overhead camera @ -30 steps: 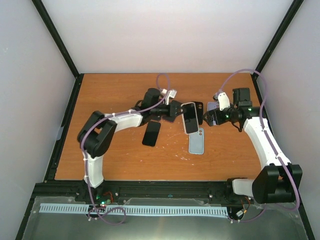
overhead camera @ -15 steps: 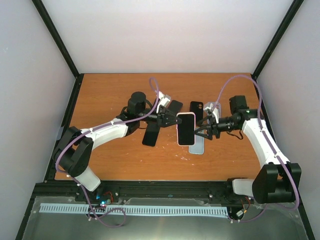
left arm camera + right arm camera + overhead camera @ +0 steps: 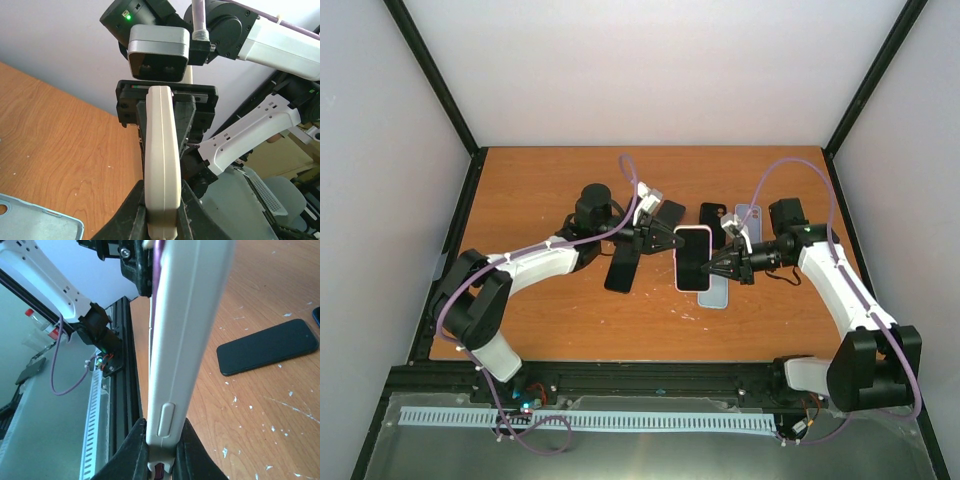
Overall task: Take the phone out of the phone case
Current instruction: Pick up the phone at the center of the board.
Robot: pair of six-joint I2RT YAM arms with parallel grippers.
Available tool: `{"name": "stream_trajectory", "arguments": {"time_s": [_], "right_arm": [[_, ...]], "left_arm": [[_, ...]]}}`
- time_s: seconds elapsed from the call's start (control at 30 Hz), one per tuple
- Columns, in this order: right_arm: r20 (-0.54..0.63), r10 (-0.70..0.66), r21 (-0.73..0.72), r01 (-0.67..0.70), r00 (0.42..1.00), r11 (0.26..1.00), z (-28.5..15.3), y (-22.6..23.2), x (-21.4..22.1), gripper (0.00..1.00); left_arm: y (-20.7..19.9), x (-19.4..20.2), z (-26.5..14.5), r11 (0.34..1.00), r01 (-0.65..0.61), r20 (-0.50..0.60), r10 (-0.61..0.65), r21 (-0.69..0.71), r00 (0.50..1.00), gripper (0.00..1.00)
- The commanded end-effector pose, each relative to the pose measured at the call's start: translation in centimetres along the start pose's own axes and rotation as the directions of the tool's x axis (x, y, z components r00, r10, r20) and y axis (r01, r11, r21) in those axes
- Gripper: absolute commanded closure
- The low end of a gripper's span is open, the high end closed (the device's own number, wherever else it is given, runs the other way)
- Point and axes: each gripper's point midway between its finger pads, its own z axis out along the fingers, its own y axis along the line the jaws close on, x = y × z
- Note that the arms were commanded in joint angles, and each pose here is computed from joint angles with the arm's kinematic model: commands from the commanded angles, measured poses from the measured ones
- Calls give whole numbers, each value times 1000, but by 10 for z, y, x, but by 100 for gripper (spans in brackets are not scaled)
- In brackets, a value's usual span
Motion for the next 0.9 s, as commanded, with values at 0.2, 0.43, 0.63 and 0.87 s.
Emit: {"name": "stream_trajectory", "arguments": {"time_s": [0.2, 0.43, 0.63, 0.87], "right_arm": [[56, -14, -51, 17, 998, 999, -2, 2, -30, 97], [47, 25, -45, -23, 999, 999, -1, -5, -31, 97], [33, 55, -19, -55, 998, 998, 0, -12, -27, 97], [32, 67, -23, -66, 997, 998, 0, -14, -28, 97]], "left_arm": [[-12, -20, 1, 997, -81, 49, 80, 13, 996, 65], [-4, -10, -1, 999, -40, 87, 39, 14, 995, 59], [5, -6, 2, 1000, -12, 91, 11, 19, 996, 76], [8, -7, 4, 1000, -9, 82, 7, 25, 997, 91]]}}
